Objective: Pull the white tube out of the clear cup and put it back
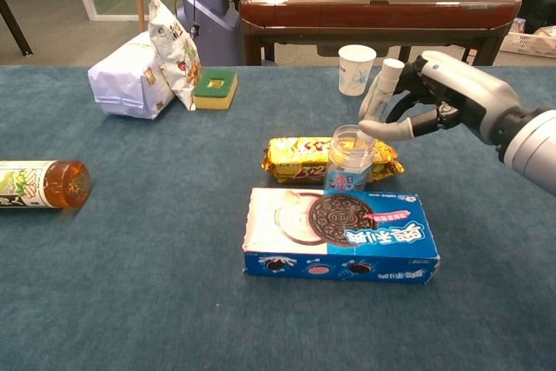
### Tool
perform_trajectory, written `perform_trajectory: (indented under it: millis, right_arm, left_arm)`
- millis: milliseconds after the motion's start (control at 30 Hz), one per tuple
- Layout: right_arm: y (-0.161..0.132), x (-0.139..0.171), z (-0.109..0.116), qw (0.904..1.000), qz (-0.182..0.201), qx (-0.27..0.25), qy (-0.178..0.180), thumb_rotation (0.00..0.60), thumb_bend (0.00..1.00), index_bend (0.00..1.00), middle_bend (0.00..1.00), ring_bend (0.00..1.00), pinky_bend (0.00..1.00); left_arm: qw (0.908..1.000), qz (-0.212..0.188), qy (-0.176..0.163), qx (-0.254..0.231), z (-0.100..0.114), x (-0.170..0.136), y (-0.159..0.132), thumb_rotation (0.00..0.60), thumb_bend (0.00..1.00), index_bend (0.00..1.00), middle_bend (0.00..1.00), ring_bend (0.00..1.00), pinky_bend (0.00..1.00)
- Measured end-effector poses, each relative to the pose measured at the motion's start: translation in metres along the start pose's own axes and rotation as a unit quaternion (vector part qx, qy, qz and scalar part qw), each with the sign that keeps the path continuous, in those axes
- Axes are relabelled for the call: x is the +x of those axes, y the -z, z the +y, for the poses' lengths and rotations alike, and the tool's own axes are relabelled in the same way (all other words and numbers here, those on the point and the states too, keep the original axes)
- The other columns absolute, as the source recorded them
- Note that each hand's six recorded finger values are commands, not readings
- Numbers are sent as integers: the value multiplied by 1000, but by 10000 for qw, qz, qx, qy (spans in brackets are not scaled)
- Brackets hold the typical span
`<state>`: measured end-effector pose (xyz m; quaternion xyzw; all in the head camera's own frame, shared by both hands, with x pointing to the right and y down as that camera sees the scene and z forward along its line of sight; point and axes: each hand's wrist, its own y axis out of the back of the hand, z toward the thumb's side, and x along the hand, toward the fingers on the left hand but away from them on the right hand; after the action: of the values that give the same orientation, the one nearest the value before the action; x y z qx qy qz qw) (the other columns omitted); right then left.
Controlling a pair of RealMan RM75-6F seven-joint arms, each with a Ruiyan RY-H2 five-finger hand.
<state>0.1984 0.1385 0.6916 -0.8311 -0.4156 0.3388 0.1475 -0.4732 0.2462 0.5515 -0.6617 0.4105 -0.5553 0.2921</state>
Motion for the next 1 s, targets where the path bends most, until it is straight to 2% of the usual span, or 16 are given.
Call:
perform_trajectory:
  millis: [233, 500, 1000]
  right_arm:
    - [2, -1, -1, 10000, -58, 28, -48, 600, 365, 718, 423, 265, 339]
    - [0, -2, 0, 10000, -55, 23, -68, 600, 294, 638, 413, 254, 333]
    - [-9, 2, 9, 10000, 66, 14, 8, 600, 251, 546, 411, 252, 332]
  left_arm:
    - [10000, -3, 2, 10, 0, 0, 0, 600, 206, 282, 155, 206, 398]
    - [10000, -8, -1, 17, 0, 0, 0, 600, 206, 282, 155, 206, 398]
    - [10000, 5, 15, 38, -1, 0, 0, 600, 206, 282, 156, 206, 398]
